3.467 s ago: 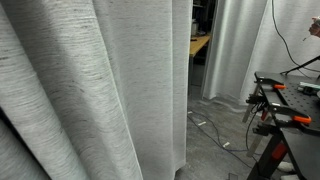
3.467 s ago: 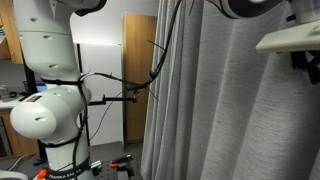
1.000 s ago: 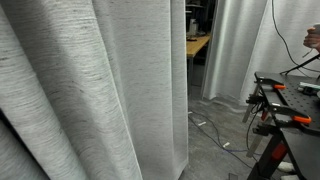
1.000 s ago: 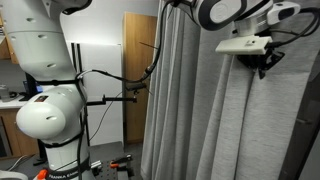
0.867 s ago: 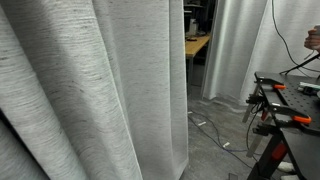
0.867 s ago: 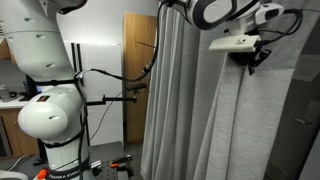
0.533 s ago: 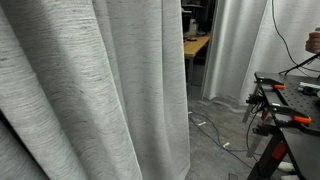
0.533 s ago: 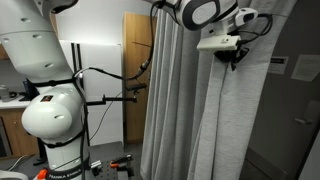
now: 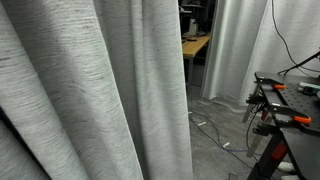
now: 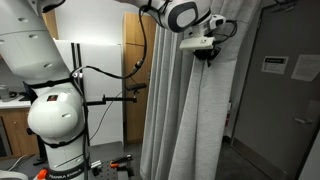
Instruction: Open the grey curtain
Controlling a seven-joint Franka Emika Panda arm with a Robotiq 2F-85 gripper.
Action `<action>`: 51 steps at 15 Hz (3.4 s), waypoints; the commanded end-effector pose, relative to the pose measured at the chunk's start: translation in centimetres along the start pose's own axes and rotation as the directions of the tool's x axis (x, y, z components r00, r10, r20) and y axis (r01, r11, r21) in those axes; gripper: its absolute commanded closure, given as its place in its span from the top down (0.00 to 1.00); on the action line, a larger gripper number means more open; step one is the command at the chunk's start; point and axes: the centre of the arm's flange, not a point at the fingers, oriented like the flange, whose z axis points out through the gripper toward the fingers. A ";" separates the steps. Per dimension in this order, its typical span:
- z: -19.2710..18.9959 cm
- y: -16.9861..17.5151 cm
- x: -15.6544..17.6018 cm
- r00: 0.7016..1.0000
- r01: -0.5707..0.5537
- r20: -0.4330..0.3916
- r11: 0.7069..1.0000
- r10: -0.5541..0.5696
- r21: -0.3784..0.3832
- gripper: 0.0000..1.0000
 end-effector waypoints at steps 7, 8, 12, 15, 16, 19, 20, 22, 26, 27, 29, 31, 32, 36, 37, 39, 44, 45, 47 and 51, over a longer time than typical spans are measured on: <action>3.7 -13.0 -1.4 0.977 0.188 0.070 0.970 -0.201 0.155 0.00; 3.8 -14.0 -1.5 0.973 0.206 0.069 0.965 -0.219 0.164 0.00; 2.6 -17.2 -1.6 0.959 0.269 0.036 0.945 -0.280 0.186 0.00; 1.8 -19.3 -1.7 0.950 0.303 0.014 0.931 -0.312 0.203 0.00; 1.4 -19.9 -1.8 0.946 0.315 0.006 0.926 -0.323 0.208 0.00; 0.5 -21.6 -2.1 0.936 0.347 -0.016 0.911 -0.353 0.223 0.00; 0.4 -22.3 -2.1 0.931 0.360 -0.024 0.904 -0.365 0.229 0.00; 0.0 -23.6 -1.8 0.926 0.372 -0.036 0.896 -0.375 0.241 0.00; -0.7 -25.9 -1.8 0.911 0.409 -0.061 0.875 -0.408 0.259 0.00; -0.9 -26.4 -1.7 0.907 0.418 -0.066 0.872 -0.415 0.256 0.00; -1.2 -27.2 -1.7 0.900 0.434 -0.071 0.866 -0.430 0.249 0.00; -1.3 -27.9 -1.7 0.893 0.447 -0.075 0.861 -0.443 0.243 0.00; -1.4 -28.2 -1.6 0.888 0.458 -0.078 0.857 -0.453 0.237 0.00; -1.9 -29.8 -1.1 0.881 0.470 -0.059 0.857 -0.469 0.209 0.00; -2.0 -30.2 -1.0 0.881 0.470 -0.050 0.860 -0.470 0.199 0.00; -2.1 -31.0 -0.8 0.878 0.476 -0.040 0.861 -0.477 0.180 0.00; -2.6 -32.9 -0.8 0.874 0.484 -0.027 0.863 -0.486 0.143 0.00; -2.7 -33.3 -0.7 0.874 0.483 -0.020 0.866 -0.485 0.130 0.00; -2.7 -34.0 -0.7 0.884 0.465 0.006 0.881 -0.467 0.083 0.00; -2.3 -35.0 -0.9 0.897 0.439 0.065 0.898 -0.436 -0.034 0.00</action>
